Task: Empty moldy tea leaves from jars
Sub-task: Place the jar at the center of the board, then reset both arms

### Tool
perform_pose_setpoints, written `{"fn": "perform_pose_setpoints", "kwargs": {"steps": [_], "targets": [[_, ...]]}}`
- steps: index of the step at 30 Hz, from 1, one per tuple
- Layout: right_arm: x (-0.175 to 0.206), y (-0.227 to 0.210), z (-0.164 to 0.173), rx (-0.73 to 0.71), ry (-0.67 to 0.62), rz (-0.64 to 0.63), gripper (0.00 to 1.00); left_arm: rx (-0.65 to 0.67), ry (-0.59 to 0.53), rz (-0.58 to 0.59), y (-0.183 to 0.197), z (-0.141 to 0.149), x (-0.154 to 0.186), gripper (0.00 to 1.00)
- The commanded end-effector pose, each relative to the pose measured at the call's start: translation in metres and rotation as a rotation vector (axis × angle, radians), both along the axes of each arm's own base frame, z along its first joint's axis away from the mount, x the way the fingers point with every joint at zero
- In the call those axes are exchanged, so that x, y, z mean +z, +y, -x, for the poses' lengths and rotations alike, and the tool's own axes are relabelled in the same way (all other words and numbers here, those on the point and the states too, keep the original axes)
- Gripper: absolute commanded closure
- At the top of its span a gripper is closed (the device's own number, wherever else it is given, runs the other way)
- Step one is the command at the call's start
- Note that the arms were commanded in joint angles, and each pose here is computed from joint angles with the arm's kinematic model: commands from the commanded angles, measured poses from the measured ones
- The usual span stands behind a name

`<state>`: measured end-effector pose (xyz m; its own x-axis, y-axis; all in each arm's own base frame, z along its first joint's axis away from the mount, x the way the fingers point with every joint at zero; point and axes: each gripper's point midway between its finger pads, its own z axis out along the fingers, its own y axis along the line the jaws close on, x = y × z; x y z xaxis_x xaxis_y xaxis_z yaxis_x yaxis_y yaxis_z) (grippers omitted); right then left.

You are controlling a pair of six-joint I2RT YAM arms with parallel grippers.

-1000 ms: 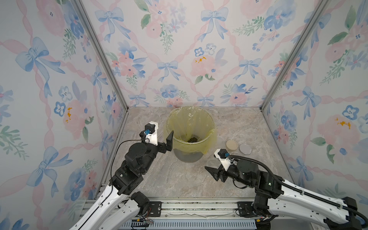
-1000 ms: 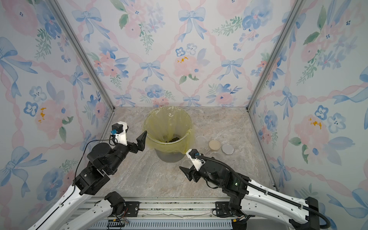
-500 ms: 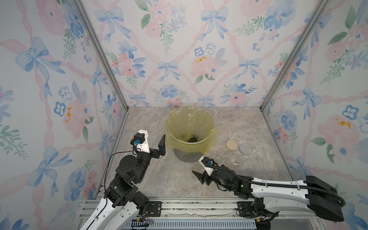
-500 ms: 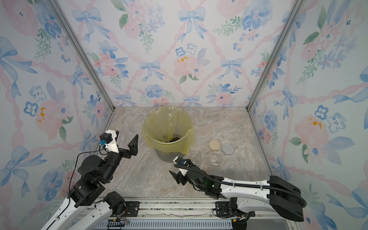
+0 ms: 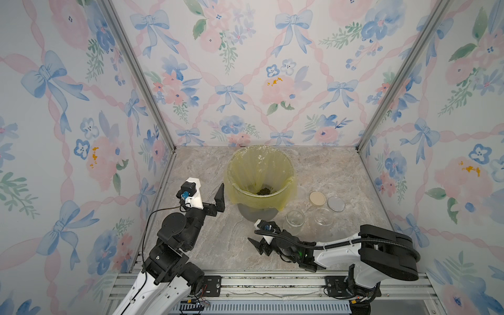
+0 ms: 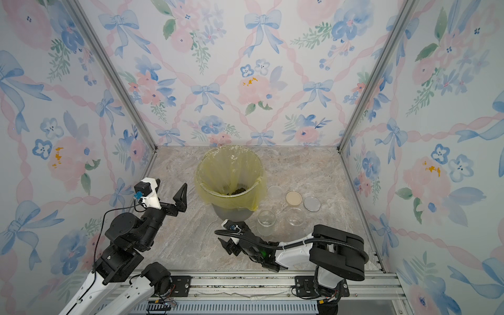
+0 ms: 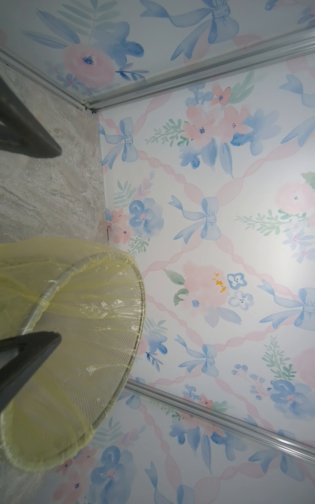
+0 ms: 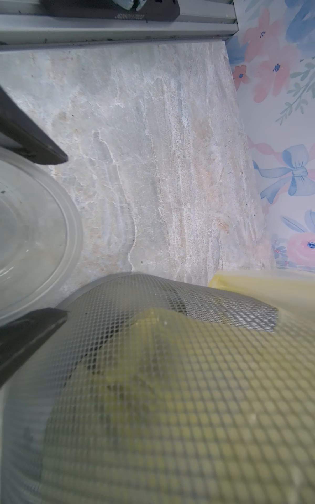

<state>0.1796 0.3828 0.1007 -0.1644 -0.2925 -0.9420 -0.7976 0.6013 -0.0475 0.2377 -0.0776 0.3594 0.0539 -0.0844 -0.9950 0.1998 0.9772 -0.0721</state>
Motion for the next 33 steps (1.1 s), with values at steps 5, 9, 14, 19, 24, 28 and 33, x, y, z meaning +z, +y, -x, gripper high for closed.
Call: {"fn": "perform_pose_setpoints", "kwargs": {"steps": [5, 9, 14, 19, 24, 28, 33], "targets": [[0.003, 0.020, -0.001, 0.008, -0.036, -0.065, 0.12, 0.000, -0.023, 0.012, 0.001, 0.000, 0.003, 0.02], [-0.002, 0.023, 0.000, 0.013, -0.038, -0.054, 0.04, 0.008, -0.025, 0.015, 0.003, -0.001, 0.003, 0.02], [0.005, 0.022, 0.001, 0.013, -0.040, -0.069, 0.02, 0.004, -0.026, 0.029, 0.003, -0.001, 0.003, 0.02], [0.042, 0.015, 0.005, 0.017, -0.056, -0.120, 0.03, 0.031, -0.022, 0.041, 0.007, -0.006, 0.000, 0.02], [0.079, -0.002, 0.011, 0.040, -0.089, -0.058, 0.03, 0.063, 0.008, 0.037, 0.008, -0.014, -0.007, 0.02], [0.111, -0.032, 0.012, 0.027, -0.111, -0.053, 0.03, 0.089, 0.013, 0.035, 0.011, -0.019, -0.009, 0.02], [0.154, -0.094, -0.010, -0.129, -0.096, -0.096, 0.03, 0.153, 0.057, 0.042, 0.019, -0.030, -0.012, 0.02]]}}
